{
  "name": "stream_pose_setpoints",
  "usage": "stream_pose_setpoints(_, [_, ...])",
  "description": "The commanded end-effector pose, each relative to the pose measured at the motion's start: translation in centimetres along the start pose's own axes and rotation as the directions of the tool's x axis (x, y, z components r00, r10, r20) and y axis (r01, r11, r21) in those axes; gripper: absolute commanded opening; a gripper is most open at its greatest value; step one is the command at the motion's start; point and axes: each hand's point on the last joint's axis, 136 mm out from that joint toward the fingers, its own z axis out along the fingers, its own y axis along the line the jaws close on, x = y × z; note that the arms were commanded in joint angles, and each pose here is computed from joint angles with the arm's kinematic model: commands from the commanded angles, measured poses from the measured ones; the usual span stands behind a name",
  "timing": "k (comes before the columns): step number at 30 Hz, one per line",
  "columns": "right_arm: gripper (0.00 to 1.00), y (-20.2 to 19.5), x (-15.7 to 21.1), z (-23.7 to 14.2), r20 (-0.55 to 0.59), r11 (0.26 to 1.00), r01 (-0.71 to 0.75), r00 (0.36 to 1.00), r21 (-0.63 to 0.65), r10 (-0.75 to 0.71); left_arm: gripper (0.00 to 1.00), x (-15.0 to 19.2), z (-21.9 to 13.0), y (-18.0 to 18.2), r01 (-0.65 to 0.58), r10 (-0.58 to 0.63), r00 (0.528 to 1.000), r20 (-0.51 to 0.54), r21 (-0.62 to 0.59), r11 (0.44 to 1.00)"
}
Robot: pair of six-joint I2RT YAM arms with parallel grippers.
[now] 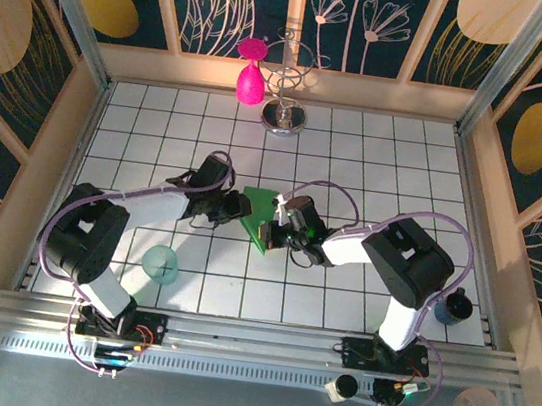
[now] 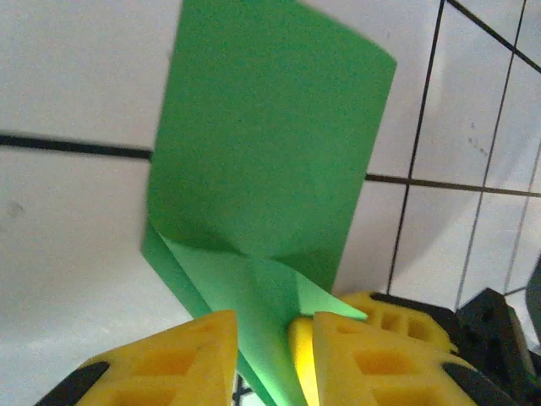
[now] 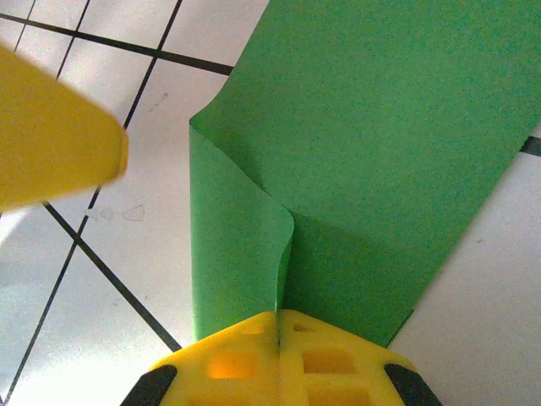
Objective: Fold a paper plane with a square sheet of paper (pick it up from the middle)
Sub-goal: Third fold the triangle at the center of the table.
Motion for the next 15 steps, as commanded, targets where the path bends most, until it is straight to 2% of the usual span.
stream_pose_setpoints(1, [0.01, -1.3, 1.0, 0.5, -0.040, 0.999, -0.032, 0.999, 0.044, 0.033, 0.27, 0.9, 0.3, -2.0, 0.042, -0.040, 0.999, -0.019, 0.094, 0.995])
stream_pose_setpoints(8, [0.01, -1.5, 1.2, 0.6, -0.047, 0.998, -0.032, 0.998, 0.048, 0.035, 0.18, 1.5, 1.8, -1.2, 0.042, -0.041, 0.998, -0.037, 0.041, 0.998])
stream_pose_setpoints(15, [0.01, -1.7, 1.5, 0.6, -0.051, 0.998, -0.035, 0.998, 0.054, 0.037, 0.14, 1.4, 2.3, 0.1, 0.031, -0.032, 0.999, -0.031, -0.033, 0.999])
